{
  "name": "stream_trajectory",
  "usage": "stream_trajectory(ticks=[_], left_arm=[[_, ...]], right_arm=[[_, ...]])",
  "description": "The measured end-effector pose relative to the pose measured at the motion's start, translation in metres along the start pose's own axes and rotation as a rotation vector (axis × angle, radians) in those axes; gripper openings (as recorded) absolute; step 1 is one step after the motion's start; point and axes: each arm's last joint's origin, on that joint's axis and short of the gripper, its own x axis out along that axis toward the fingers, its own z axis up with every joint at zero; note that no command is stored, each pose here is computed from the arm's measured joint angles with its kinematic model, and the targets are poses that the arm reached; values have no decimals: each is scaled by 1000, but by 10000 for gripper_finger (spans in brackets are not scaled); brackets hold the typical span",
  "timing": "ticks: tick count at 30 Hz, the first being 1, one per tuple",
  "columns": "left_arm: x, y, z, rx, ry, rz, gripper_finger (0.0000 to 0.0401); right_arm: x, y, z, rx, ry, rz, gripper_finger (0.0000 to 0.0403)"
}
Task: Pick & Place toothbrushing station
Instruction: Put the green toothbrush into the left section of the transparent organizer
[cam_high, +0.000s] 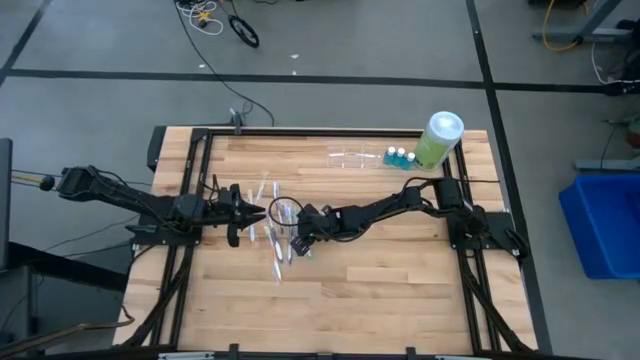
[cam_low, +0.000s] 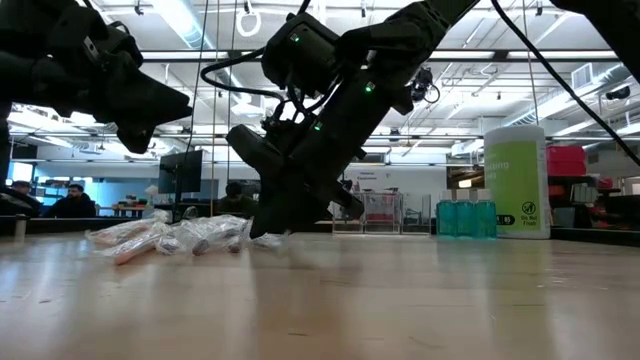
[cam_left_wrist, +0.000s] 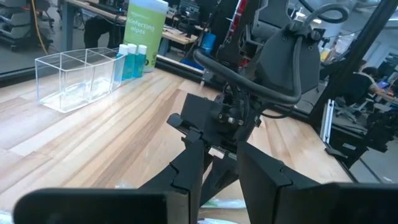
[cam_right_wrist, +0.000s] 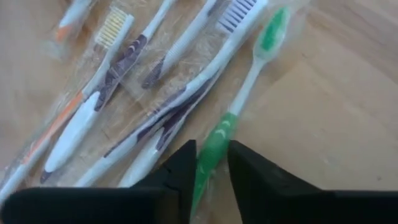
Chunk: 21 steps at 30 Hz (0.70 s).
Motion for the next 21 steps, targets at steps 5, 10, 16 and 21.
stream_trajectory(ticks=[5,10,16,21], left_arm=[[0,0,0,0,0,0,96],[0,0,0,0,0,0,96],[0,0,0,0,0,0,96],[0,0,0,1,4,1,96]], right_arm=[[0,-1,0,-22,1,-12,36],[-4,0,1,-49,-13,-35,7],[-12,4,2,-81,-46,-57,4],[-30,-4,-5,-57,-141,-130,3]])
